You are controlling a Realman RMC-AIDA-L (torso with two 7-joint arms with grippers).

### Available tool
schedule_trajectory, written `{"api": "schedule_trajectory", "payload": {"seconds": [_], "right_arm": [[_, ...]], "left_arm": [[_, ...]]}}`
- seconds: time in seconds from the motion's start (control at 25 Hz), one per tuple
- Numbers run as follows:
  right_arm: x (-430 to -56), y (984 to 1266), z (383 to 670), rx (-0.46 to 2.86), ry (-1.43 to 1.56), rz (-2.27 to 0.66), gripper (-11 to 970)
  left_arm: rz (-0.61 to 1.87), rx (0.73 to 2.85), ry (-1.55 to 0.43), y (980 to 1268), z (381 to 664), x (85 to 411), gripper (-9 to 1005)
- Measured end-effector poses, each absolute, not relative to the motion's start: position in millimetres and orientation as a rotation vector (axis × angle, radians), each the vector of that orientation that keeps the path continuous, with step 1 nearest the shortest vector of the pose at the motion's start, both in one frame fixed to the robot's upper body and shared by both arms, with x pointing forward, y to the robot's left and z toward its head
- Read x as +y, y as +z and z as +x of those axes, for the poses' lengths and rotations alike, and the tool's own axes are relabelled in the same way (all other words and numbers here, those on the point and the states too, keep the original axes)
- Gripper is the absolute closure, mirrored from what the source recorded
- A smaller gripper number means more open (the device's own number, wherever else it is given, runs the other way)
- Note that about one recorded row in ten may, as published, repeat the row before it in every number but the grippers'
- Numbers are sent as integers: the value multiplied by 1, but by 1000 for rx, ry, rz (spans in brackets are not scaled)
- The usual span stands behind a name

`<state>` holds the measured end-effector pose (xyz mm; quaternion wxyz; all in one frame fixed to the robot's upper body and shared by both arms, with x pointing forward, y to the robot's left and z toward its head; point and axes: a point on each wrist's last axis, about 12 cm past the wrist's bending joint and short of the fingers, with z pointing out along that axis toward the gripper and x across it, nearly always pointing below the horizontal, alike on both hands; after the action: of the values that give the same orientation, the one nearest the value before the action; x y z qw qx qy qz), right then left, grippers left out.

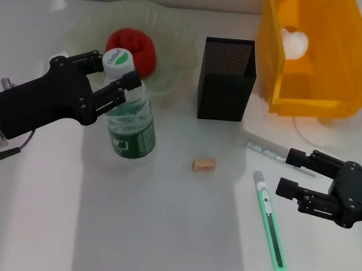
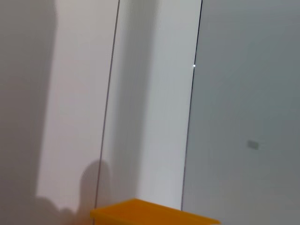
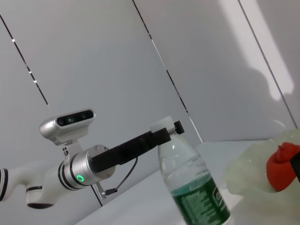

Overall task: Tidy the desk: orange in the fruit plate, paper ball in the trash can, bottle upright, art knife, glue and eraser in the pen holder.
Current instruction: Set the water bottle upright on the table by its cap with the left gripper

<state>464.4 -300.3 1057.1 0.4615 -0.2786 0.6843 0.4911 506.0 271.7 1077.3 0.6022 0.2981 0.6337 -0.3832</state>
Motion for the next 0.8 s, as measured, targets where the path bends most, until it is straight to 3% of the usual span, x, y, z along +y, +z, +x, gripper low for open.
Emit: {"api": "schedule_trajectory", "payload": {"seconds": [0.36,0.8], "right_arm": [[-297,1056,464,1666,1203,-679,160],[-296,1055,466,1666,1190,-683,160]], "left_arm": [[638,1361,-707,1063,506,272,544],[609,1360,-644,1053,501,274,531]]}}
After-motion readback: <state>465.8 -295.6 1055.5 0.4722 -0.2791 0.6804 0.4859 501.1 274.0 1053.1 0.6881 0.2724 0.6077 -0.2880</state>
